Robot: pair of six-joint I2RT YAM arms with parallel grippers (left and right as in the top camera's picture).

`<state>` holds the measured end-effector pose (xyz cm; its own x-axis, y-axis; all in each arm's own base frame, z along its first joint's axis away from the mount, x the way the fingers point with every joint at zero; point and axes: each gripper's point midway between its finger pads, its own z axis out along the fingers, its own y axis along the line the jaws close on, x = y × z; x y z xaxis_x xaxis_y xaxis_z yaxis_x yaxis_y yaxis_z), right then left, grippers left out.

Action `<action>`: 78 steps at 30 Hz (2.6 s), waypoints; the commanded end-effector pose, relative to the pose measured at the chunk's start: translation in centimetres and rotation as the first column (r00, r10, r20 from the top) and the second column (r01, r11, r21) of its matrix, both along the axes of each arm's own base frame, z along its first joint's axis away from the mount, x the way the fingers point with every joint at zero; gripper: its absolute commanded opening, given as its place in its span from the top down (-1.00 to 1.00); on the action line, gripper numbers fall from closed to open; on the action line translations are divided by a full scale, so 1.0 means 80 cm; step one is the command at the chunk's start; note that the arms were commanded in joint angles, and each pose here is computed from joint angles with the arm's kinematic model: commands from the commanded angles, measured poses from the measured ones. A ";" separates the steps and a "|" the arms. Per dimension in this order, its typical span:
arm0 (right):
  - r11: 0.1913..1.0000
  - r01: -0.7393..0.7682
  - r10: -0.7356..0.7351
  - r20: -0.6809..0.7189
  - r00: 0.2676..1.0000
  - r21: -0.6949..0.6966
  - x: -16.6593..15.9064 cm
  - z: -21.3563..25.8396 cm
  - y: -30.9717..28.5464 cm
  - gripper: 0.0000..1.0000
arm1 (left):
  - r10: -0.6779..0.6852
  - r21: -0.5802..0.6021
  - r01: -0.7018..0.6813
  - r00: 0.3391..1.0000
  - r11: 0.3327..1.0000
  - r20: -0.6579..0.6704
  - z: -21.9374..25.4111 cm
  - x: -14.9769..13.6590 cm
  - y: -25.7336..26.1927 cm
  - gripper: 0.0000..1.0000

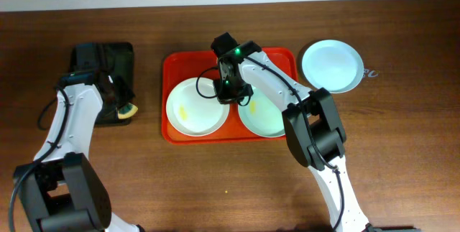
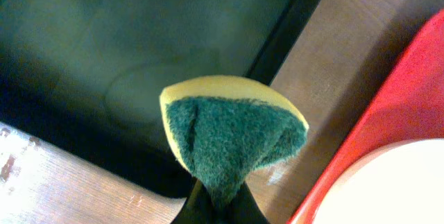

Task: Clean dirty plates on tray and stack at the side
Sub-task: 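Grip the white plate rim with the right gripper and slide it forward, then dip the sponge in the black tray water with the left gripper, then scrub the white plate with the sponge while right gripper holds it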

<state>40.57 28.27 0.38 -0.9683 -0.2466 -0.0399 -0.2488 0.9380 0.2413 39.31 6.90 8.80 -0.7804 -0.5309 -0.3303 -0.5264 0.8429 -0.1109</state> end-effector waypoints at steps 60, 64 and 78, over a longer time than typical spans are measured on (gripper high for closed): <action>0.998 -0.050 0.051 0.028 0.998 -0.026 0.004 -0.012 0.001 0.92 | -0.391 -0.217 0.372 0.919 0.902 -0.051 -0.088 0.027 -0.232 1.00; 0.998 -0.049 0.050 0.037 0.998 -0.032 0.006 -0.013 0.000 0.92 | -0.404 -0.220 0.372 0.906 0.902 -0.122 -0.131 0.017 -0.237 1.00; 0.995 -0.042 0.047 0.052 0.998 -0.094 0.005 -0.033 -0.015 0.80 | -0.290 -0.045 0.287 0.930 0.957 -0.228 -0.058 0.043 -0.170 1.00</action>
